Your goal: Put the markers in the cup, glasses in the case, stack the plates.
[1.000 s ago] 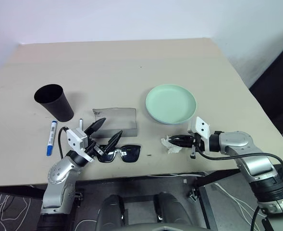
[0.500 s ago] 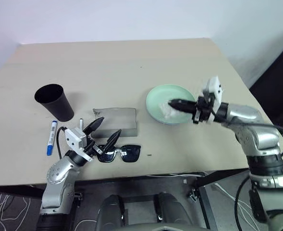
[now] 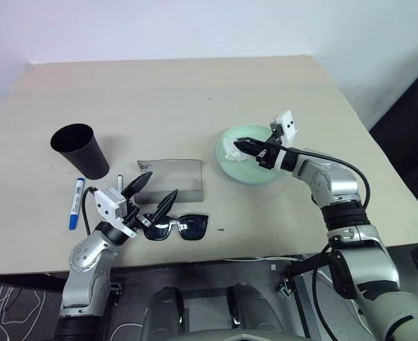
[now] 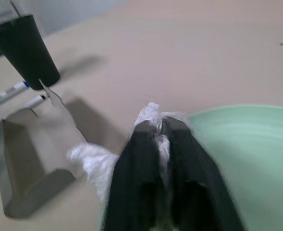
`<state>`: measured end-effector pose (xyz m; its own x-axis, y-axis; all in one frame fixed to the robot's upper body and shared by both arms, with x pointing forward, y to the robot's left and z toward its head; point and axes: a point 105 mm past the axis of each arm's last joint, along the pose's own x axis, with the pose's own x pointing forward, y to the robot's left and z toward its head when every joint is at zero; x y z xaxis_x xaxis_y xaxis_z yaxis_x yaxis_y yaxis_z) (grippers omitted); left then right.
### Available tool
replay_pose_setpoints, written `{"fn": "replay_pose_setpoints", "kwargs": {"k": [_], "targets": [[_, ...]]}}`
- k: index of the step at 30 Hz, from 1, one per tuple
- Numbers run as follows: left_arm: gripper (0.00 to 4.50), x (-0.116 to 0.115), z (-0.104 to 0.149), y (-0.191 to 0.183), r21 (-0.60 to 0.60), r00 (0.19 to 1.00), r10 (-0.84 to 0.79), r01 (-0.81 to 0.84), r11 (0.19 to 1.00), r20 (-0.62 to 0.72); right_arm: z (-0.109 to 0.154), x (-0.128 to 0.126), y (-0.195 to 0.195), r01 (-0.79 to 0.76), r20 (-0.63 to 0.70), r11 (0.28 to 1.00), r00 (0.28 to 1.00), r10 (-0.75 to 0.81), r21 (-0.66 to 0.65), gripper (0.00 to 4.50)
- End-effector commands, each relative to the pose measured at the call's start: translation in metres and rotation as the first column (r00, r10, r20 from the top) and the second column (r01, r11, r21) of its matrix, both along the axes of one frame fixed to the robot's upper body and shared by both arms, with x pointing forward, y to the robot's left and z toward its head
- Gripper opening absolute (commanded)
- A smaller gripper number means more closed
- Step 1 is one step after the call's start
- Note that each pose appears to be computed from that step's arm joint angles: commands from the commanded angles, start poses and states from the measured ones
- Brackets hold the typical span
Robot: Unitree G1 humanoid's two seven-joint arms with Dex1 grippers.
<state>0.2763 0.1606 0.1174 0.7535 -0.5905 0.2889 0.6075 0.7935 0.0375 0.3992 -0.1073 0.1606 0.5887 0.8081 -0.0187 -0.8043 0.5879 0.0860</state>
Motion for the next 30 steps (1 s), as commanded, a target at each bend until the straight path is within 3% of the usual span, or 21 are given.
{"fn": "replay_pose_setpoints", "kwargs": {"k": [1, 9, 14, 19, 24, 30], "targets": [[4.50, -0.003, 0.015, -0.007, -0.001, 0.998, 0.005, -0.005, 1.000, 0.057, 0.018, -0.002, -0.001, -0.004, 0.113, 0.999, 0.994, 0.000, 0.039, 1.73], [4.50, -0.001, 0.020, -0.012, -0.004, 0.998, 0.010, -0.009, 1.000, 0.062, 0.012, -0.008, -0.001, 0.004, 0.148, 0.998, 0.989, -0.013, 0.060, 4.48], [4.50, -0.002, 0.028, -0.013, -0.014, 0.997, 0.013, -0.012, 1.000, 0.071, 0.015, -0.025, 0.007, -0.048, 0.143, 0.996, 0.989, 0.037, 0.075, 4.48], [4.50, -0.005, 0.036, -0.006, -0.012, 0.996, 0.036, -0.035, 0.999, 0.077, 0.011, -0.070, 0.037, -0.256, 0.050, 0.964, 0.966, 0.253, 0.075, 4.48], [4.50, -0.010, 0.039, 0.004, -0.011, 0.995, 0.060, -0.059, 0.998, 0.076, 0.001, -0.096, 0.055, -0.379, -0.099, 0.925, 0.920, 0.380, 0.024, 4.48], [4.50, -0.022, 0.045, 0.029, 0.003, 0.988, 0.139, -0.139, 0.990, 0.073, -0.004, -0.104, 0.066, -0.455, -0.186, 0.891, 0.874, 0.449, 0.011, 4.48]]}}
